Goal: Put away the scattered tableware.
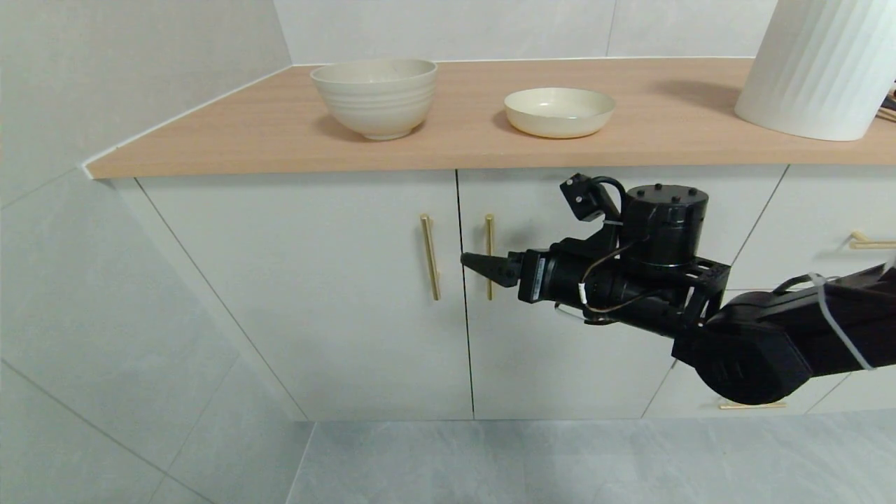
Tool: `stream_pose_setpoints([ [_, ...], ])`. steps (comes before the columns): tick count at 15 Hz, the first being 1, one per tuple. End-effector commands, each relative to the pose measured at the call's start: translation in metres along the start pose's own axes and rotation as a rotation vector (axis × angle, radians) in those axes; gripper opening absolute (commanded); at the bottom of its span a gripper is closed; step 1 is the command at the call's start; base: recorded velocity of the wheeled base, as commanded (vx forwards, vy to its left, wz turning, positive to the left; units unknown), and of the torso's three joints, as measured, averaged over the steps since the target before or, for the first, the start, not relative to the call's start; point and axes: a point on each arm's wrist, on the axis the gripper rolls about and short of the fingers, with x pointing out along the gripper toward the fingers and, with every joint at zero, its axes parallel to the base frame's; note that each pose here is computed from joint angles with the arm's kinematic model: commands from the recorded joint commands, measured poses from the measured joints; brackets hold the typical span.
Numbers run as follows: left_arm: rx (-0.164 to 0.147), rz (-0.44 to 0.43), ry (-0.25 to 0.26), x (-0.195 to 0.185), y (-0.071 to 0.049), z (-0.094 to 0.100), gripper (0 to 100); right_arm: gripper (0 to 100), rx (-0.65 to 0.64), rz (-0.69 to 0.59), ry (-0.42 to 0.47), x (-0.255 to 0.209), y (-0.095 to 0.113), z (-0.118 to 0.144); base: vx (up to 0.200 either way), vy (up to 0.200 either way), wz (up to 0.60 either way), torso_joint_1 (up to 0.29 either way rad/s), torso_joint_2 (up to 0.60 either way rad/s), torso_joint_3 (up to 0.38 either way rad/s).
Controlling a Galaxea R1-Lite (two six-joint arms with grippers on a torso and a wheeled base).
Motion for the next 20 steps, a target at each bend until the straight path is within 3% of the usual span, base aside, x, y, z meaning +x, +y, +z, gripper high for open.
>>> stream_pose_setpoints([
  [1,0.0,0.0,0.002,0.0,0.0,0.0,100,100,0.008,-0.003,0.035,0.01,-0.004,-0.015,0.0,0.0,0.0,0.0,0.0,0.0],
  [12,0.0,0.0,0.002,0.0,0.0,0.0,100,100,0.015,-0.031,-0.051,0.035,-0.023,-0.014,0.0,0.0,0.0,0.0,0.0,0.0],
  [14,0.0,0.0,0.002,0.0,0.0,0.0,100,100,0.042,-0.003,-0.103,0.039,-0.024,-0.014,0.0,0.0,0.0,0.0,0.0,0.0],
  [20,0.0,0.0,0.002,0.0,0.0,0.0,100,100,0.06,0.024,-0.087,0.043,-0.015,-0.023,0.0,0.0,0.0,0.0,0.0,0.0],
])
